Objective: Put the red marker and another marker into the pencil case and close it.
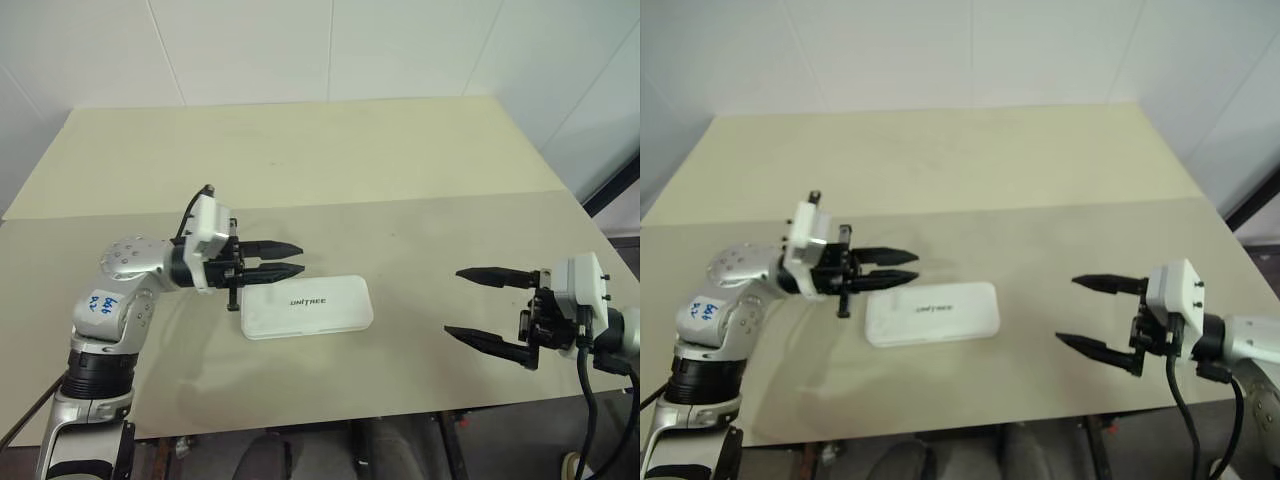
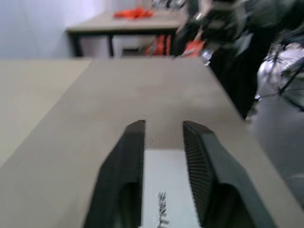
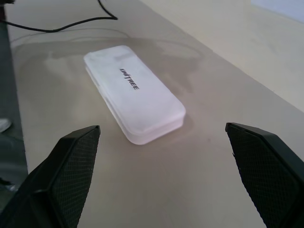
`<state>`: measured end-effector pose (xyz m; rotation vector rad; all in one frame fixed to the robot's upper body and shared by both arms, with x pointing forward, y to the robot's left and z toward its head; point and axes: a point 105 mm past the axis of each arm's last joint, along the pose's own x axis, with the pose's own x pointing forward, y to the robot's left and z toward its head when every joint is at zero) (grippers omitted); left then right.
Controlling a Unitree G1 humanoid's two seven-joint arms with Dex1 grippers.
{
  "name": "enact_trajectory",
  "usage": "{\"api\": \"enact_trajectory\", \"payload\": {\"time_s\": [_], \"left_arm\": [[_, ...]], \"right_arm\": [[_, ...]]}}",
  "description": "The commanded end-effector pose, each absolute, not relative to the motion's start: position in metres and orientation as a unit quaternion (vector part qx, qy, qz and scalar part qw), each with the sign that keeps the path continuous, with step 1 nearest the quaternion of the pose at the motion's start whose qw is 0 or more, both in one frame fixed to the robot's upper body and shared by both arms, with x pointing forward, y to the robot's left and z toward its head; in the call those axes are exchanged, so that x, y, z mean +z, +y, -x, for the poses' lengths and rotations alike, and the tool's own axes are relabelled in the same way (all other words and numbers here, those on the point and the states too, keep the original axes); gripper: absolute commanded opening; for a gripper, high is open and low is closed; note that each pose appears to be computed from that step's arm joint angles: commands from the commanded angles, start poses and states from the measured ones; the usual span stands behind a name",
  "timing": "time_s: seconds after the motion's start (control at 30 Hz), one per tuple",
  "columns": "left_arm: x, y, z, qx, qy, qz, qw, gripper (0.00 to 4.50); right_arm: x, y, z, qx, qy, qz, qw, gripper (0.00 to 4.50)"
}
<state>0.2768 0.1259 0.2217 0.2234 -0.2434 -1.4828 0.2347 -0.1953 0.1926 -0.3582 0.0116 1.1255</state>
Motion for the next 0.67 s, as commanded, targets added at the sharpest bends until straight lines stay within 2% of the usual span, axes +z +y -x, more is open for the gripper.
{"api": "enact_trajectory", "payload": {"time_s": [0.03, 0.2, 0.37, 0.5, 0.67], "left_arm": [[0.235, 0.137, -0.267, -0.708, -0.162, -0.066, 0.684, 2.66], [0.225, 0.154, -0.279, -0.733, -0.134, -0.057, 0.665, 4.44], [0.211, 0.157, -0.286, -0.747, -0.091, -0.091, 0.652, 4.49], [0.203, 0.149, -0.29, -0.758, -0.095, -0.138, 0.63, 4.49], [0.212, 0.143, -0.29, -0.779, -0.091, -0.137, 0.605, 4.49]], "right_arm": [[0.198, -0.2, -0.238, 0.533, 0.0, 0.187, 0.825, 4.5], [0.201, -0.199, -0.243, 0.532, -0.009, 0.201, 0.823, 4.5], [0.202, -0.194, -0.246, 0.528, -0.026, 0.207, 0.823, 4.5], [0.204, -0.188, -0.249, 0.516, -0.049, 0.206, 0.83, 4.5], [0.204, -0.183, -0.242, 0.501, -0.066, 0.204, 0.838, 4.5]]}}
